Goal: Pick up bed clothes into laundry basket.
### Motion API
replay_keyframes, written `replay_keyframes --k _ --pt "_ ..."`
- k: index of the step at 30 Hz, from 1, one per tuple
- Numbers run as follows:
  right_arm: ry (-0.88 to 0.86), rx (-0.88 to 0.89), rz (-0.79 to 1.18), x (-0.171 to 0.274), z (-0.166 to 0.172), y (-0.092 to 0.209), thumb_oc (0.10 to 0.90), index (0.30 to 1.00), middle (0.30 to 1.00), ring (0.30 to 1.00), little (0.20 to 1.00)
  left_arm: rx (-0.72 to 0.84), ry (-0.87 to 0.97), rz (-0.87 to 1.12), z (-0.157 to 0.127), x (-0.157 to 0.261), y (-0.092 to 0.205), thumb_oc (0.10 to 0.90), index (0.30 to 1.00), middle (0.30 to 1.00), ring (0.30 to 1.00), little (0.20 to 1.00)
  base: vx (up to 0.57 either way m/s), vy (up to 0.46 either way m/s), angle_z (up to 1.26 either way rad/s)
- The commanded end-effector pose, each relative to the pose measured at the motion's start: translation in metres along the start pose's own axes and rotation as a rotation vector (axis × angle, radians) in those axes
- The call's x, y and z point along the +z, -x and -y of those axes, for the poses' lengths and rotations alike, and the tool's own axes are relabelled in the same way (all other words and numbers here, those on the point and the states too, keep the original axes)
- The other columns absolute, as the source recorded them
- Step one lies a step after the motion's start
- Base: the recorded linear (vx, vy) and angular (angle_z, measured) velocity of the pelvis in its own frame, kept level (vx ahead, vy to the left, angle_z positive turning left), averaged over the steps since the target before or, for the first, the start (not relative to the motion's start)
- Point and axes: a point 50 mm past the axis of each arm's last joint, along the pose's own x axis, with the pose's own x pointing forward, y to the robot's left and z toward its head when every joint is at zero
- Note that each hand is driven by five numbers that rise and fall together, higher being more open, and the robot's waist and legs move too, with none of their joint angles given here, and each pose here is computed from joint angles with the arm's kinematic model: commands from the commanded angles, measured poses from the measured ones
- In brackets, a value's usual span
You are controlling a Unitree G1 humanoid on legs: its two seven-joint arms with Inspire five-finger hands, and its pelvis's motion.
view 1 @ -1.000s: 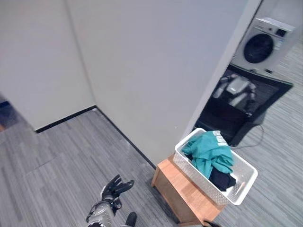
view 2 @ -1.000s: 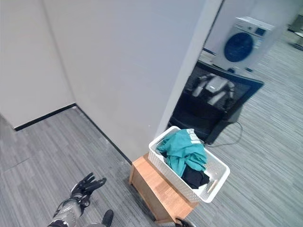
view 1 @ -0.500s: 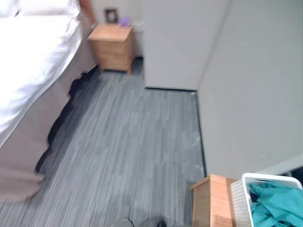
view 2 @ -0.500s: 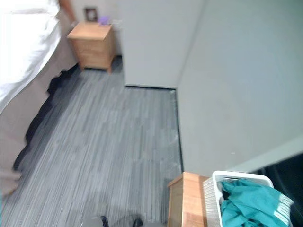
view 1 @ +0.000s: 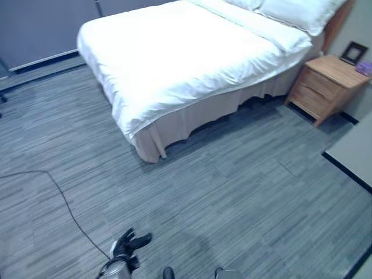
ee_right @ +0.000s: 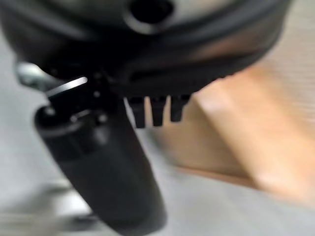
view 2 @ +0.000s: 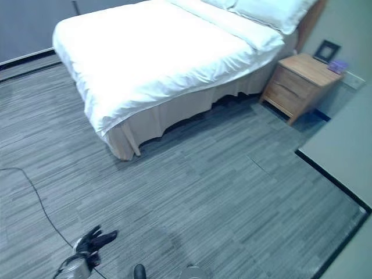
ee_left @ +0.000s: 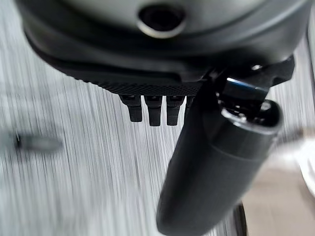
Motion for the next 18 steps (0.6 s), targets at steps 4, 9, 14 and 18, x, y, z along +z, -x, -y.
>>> replay_keyframes --k 4,9,14,18 --pt "0.092 0.051 0.417 0.121 -0.006 0.003 0.800 0.900 0.900 0.900 0.900 0.143 0.098 0.001 -0.046 -0.004 0.004 0.800 0.900 0.900 0.900 0.900 -0.22 -0.332 0.65" --pt "0.058 0.092 0.381 0.115 -0.001 0.001 0.800 0.900 0.900 0.900 0.900 0.090 0.000 -0.129 -0.039 -0.037 0.011 0.800 0.900 0.900 0.900 0.900 -0.31 -0.159 0.75" --pt "0.192 0.061 0.151 0.057 -0.004 -0.006 0.800 0.900 0.900 0.900 0.900 0.029 -0.117 -0.247 -0.034 -0.063 0.019 0.800 0.900 0.900 0.900 0.900 -0.10 0.074 1.24" --pt "0.243 0.080 0.070 0.040 -0.013 -0.006 0.800 0.900 0.900 0.900 0.900 -0.028 -0.205 -0.234 -0.024 -0.060 0.017 0.800 0.900 0.900 0.900 0.900 -0.06 0.102 0.71"
